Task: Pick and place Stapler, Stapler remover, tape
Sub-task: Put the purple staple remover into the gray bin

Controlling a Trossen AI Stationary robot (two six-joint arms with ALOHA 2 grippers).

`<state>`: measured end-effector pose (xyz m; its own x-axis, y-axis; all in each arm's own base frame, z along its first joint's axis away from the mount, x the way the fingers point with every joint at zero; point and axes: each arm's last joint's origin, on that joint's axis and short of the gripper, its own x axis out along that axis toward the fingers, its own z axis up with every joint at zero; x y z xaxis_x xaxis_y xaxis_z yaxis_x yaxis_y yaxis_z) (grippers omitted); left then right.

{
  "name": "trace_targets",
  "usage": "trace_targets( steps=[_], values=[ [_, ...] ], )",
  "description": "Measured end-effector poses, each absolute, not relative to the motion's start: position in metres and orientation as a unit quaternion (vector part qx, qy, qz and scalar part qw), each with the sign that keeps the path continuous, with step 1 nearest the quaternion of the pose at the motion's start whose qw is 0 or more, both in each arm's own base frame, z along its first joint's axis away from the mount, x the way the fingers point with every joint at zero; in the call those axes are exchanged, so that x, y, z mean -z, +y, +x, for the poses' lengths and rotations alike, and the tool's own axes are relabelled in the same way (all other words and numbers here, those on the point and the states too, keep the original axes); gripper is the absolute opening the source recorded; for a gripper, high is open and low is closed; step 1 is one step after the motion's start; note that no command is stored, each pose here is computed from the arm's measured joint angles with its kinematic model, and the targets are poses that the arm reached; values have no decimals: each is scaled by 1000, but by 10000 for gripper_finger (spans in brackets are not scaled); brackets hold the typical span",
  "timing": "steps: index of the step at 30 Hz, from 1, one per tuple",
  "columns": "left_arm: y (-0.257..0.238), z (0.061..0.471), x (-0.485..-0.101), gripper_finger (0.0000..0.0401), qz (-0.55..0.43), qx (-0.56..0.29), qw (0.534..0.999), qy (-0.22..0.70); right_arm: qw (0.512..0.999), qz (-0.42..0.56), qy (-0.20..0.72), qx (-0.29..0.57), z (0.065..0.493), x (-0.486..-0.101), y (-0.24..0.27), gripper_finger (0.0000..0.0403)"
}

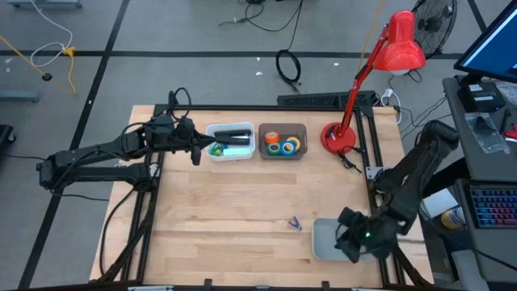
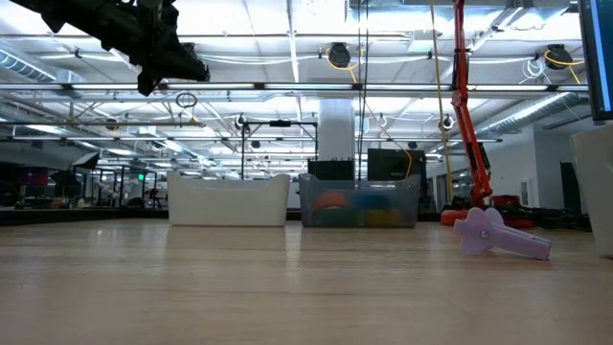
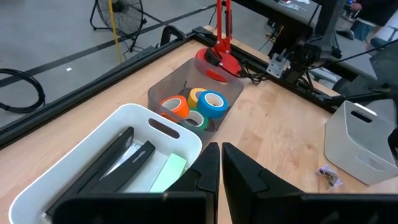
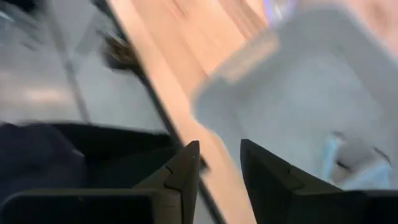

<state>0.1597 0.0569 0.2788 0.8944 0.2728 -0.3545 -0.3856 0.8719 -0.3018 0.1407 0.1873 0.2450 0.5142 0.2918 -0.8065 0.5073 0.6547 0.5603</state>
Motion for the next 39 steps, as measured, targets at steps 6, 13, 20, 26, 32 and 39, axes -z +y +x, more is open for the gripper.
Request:
trace_targets(
  steps=[6, 13, 20, 26, 32, 39],
  values=[
    [57, 160, -279, 19, -188, -173, 955, 150, 844, 425, 327, 21, 138, -285, 168, 90],
    [57, 160, -279, 19, -189, -173, 955, 150, 931, 309, 195, -11, 158, -313, 147, 72],
    [57, 160, -279, 19, -190, -173, 955, 149, 918, 273, 281, -55, 199, -300, 111, 70],
    [57, 160, -279, 19, -195, -174, 954, 147, 871, 299, 378, -90, 224, -278, 87, 70],
    [57, 160, -279, 19, -195, -174, 954, 147, 834, 309, 444, -110, 244, -253, 78, 56],
    [57, 160, -279, 19, -195, -174, 954, 147, 798, 336, 494, -78, 267, -220, 65, 60]
  ],
)
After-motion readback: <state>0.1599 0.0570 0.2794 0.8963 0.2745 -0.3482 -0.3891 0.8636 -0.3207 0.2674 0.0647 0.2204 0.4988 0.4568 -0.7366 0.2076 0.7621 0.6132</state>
